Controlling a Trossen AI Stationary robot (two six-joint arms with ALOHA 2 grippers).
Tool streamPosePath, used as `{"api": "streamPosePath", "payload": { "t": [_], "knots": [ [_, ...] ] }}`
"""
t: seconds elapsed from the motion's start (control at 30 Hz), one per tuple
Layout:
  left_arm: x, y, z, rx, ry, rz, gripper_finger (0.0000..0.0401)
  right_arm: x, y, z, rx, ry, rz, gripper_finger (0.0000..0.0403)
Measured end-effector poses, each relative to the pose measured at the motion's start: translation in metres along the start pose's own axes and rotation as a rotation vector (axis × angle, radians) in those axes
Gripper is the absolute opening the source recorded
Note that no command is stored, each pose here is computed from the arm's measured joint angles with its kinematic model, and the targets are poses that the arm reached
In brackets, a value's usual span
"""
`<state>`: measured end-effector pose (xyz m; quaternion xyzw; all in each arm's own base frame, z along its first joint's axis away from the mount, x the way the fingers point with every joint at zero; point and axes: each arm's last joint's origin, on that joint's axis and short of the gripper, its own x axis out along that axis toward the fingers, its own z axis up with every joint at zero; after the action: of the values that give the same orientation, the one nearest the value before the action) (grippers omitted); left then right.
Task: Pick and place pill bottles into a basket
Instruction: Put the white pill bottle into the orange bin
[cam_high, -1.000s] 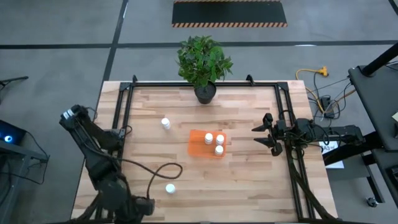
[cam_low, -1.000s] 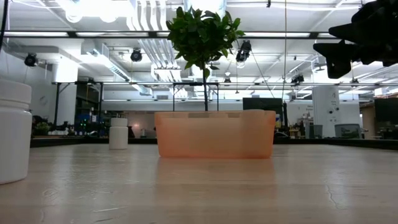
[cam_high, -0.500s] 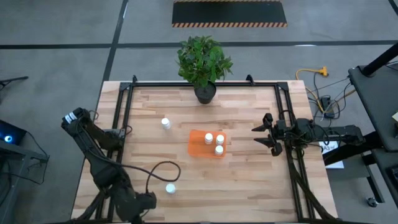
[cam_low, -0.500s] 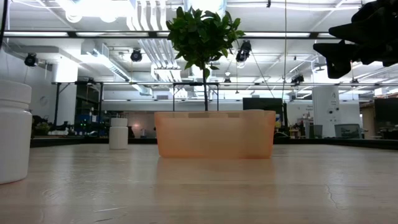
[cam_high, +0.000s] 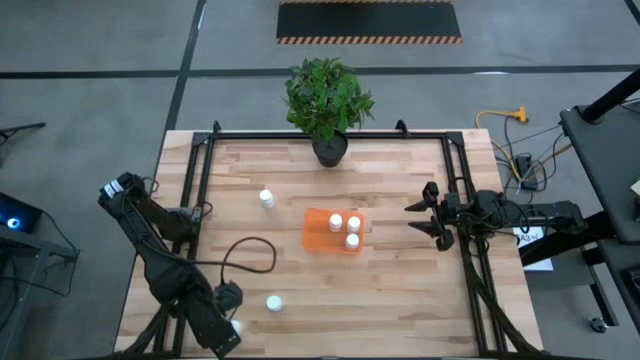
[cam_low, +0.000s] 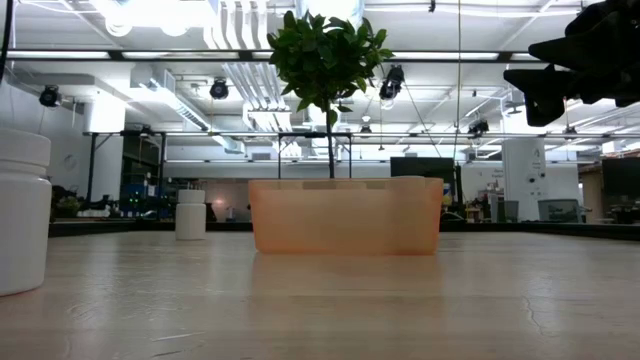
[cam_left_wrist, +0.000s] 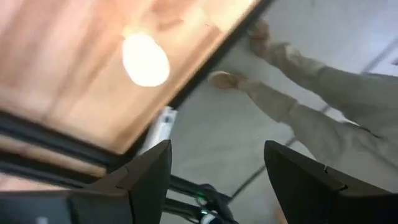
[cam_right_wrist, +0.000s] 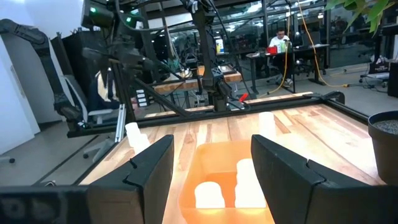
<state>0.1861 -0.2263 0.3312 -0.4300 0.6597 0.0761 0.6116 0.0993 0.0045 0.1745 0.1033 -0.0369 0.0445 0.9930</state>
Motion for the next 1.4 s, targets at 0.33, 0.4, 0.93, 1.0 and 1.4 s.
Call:
{"api": "streamPosePath", "payload": {
  "t": [0.33, 0.4, 0.93, 1.0, 1.4],
  "knots": [
    [0.019, 0.003, 0.006, -0.017, -0.091, 0.100, 0.0238, 0.000, 0.000, 0.000, -0.002, 0.000, 0.000, 0.0203],
    [0.025, 0.002, 0.007, -0.018, -0.091, 0.113, 0.0238, 0.000, 0.000, 0.000, -0.001, 0.000, 0.000, 0.0203],
    [0.071, -0.002, 0.009, -0.017, -0.085, 0.245, 0.0237, 0.000, 0.000, 0.000, -0.001, 0.000, 0.000, 0.0203],
    [0.071, -0.002, 0.008, -0.017, -0.085, 0.246, 0.0237, 0.000, 0.000, 0.000, -0.002, 0.000, 0.000, 0.0203],
    [0.091, 0.010, 0.013, -0.045, -0.057, 0.233, 0.0237, 0.000, 0.000, 0.000, -0.001, 0.000, 0.000, 0.0203]
  ]
}}
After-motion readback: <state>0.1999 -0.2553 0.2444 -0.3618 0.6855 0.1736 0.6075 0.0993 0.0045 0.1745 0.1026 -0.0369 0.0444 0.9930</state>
